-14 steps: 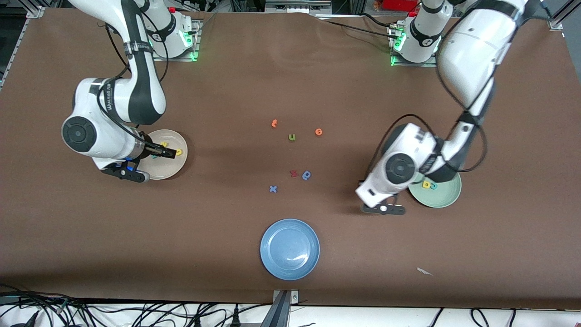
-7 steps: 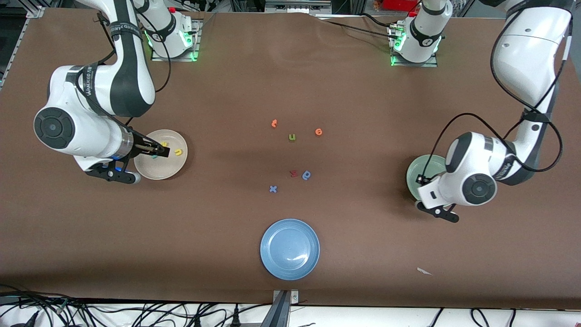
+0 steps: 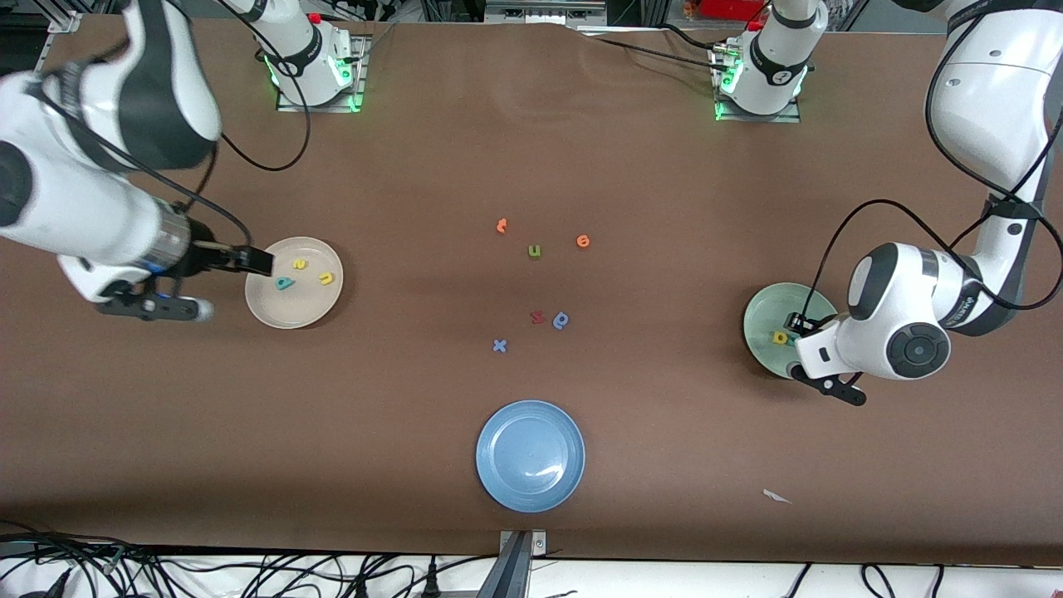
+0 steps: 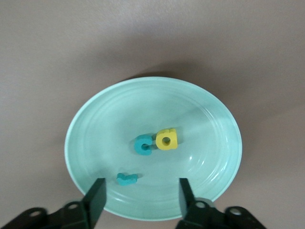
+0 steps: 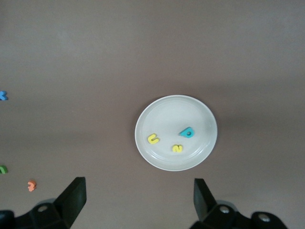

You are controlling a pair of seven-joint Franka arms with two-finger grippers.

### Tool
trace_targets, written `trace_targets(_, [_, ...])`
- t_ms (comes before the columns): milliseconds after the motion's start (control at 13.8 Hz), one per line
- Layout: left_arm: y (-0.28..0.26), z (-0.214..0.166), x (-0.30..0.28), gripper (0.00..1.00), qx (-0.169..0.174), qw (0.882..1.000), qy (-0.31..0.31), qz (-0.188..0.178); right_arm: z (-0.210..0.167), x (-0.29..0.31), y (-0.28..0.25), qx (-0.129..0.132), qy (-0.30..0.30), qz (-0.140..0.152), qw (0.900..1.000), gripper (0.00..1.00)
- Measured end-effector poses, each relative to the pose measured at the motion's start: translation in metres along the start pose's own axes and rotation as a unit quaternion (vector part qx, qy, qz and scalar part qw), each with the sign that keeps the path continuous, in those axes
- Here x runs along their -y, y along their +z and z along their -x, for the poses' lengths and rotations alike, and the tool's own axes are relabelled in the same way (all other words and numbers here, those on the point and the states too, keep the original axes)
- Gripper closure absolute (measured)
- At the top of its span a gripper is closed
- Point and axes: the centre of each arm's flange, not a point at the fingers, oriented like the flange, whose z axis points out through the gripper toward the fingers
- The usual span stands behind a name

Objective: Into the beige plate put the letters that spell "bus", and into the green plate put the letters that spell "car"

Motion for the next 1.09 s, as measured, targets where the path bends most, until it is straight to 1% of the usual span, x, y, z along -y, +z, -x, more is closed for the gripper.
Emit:
trace_targets(73, [-0.008,0.001,0.003,0.15,-0.001,1.0,-0.005,-0.002,0.004,-0.019,-0.016,-0.011,-0.002,-0.007,1.0,0.0])
trace_targets(145, [-0.017,0.003,0.005,0.04,-0.002,1.0,-0.015,-0.004,0.01,-0.037,-0.03,-0.021,-0.002,-0.013,1.0,0.0])
trace_targets(218, [-0.027,0.007,0.007,0.0,-0.003,1.0,-0.028,-0.006,0.017,-0.054,-0.043,-0.03,0.003,-0.018,0.999,0.0])
trace_targets(291, [-0.036,0.011,0.011,0.0,-0.006,0.999,-0.041,-0.003,0.026,-0.07,-0.056,-0.04,0.009,-0.022,0.999,0.0])
trace_targets(436, [-0.058,0.029,0.027,0.0,-0.024,0.996,-0.077,0.034,0.041,-0.092,-0.076,-0.057,0.0,-0.026,0.998,0.0])
trace_targets(508, [-0.072,0.042,0.037,0.0,-0.034,0.993,-0.098,0.049,0.047,-0.098,-0.08,-0.059,-0.007,-0.026,0.998,0.0])
trace_targets(581, [-0.09,0.059,0.045,0.0,-0.043,0.991,-0.114,0.053,0.051,-0.103,-0.081,-0.057,-0.009,-0.026,0.998,0.0])
trace_targets(654, [-0.111,0.078,0.046,0.0,-0.054,0.989,-0.127,0.052,0.053,-0.105,-0.079,-0.054,-0.012,-0.025,0.998,0.0])
trace_targets(726, [-0.137,0.098,0.039,0.0,-0.071,0.987,-0.135,0.05,0.054,-0.103,-0.077,-0.051,-0.016,-0.018,0.998,0.0])
trace_targets(872, [-0.195,0.137,0.016,0.0,-0.112,0.984,-0.135,0.036,0.057,-0.092,-0.074,-0.048,-0.03,0.004,0.998,0.0])
trace_targets(1089, [-0.261,0.184,-0.017,0.0,-0.169,0.978,-0.125,0.016,0.06,-0.084,-0.073,-0.047,-0.038,0.011,0.998,0.0])
